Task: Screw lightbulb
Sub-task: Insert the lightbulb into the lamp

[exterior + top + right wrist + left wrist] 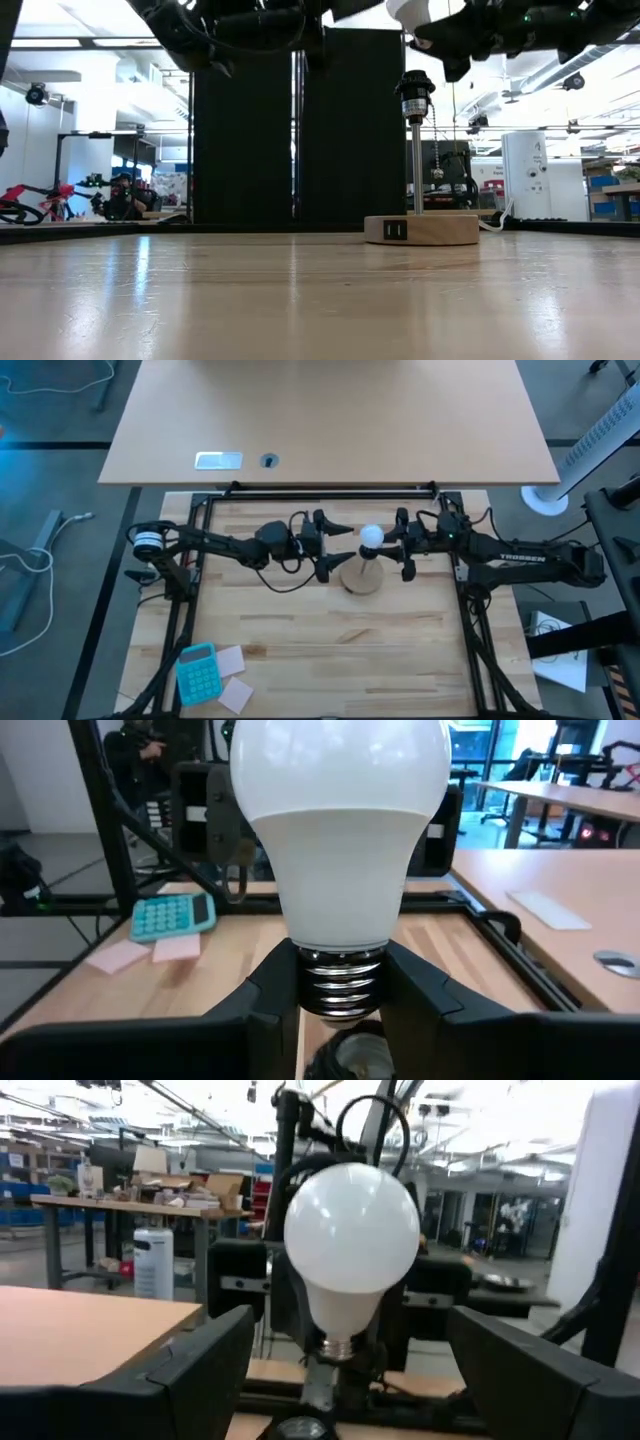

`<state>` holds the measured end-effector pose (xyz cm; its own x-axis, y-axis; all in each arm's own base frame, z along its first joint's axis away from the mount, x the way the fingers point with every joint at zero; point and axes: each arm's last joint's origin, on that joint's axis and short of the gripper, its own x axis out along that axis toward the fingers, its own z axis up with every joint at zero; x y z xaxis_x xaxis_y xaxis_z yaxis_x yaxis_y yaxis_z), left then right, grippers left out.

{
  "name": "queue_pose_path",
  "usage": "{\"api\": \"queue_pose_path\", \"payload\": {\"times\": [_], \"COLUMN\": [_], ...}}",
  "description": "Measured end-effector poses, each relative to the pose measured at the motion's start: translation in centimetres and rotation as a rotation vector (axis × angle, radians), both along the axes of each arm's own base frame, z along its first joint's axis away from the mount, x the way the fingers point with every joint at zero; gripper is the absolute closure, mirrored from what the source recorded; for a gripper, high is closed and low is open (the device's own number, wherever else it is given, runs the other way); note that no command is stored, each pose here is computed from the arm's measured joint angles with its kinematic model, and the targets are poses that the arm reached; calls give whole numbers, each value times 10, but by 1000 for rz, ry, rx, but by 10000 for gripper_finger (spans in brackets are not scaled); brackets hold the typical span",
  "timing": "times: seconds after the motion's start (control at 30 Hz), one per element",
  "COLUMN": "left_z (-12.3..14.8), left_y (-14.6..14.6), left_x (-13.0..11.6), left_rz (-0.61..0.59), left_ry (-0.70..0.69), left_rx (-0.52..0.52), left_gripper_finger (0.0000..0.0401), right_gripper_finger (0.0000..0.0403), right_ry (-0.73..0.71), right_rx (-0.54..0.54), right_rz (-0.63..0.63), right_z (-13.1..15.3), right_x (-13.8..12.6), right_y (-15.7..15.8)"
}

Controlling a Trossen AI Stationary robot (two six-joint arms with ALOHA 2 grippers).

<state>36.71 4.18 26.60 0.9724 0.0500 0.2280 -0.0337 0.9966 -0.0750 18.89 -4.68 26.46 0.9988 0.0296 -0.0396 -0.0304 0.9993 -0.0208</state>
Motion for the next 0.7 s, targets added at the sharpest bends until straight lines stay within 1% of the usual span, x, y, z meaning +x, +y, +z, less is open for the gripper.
{"api": "queue_pose_path", "payload": {"times": [0.1,0.17,0.2,0.37,0.47,0.6,0.7], "left_z": [-2,-3,-4,-8,-14,-13,-13], "left_y": [4,7,7,8,9,10,11], "left_x": [0,0,1,3,12,23,25], "left_rz": [13,23,25,27,22,22,24], "left_ry": [9,-4,-3,-3,10,1,-2], "left_rx": [12,18,19,38,28,32,32], "left_gripper_finger": [79,79,79,79,79,79,79], "right_gripper_finger": [313,313,313,313,313,310,308], "right_ry": [-23,-68,-91,-121,-149,-124,-120], "right_rx": [-17,-25,-18,-1,10,35,37], "right_rz": [-6,-8,-14,-40,-35,-36,-27], "right_z": [-6,-10,-12,-23,-25,-32,-34], "right_x": [0,0,-1,0,3,5,5], "right_y": [0,-1,-2,-7,-8,-9,-8]}}
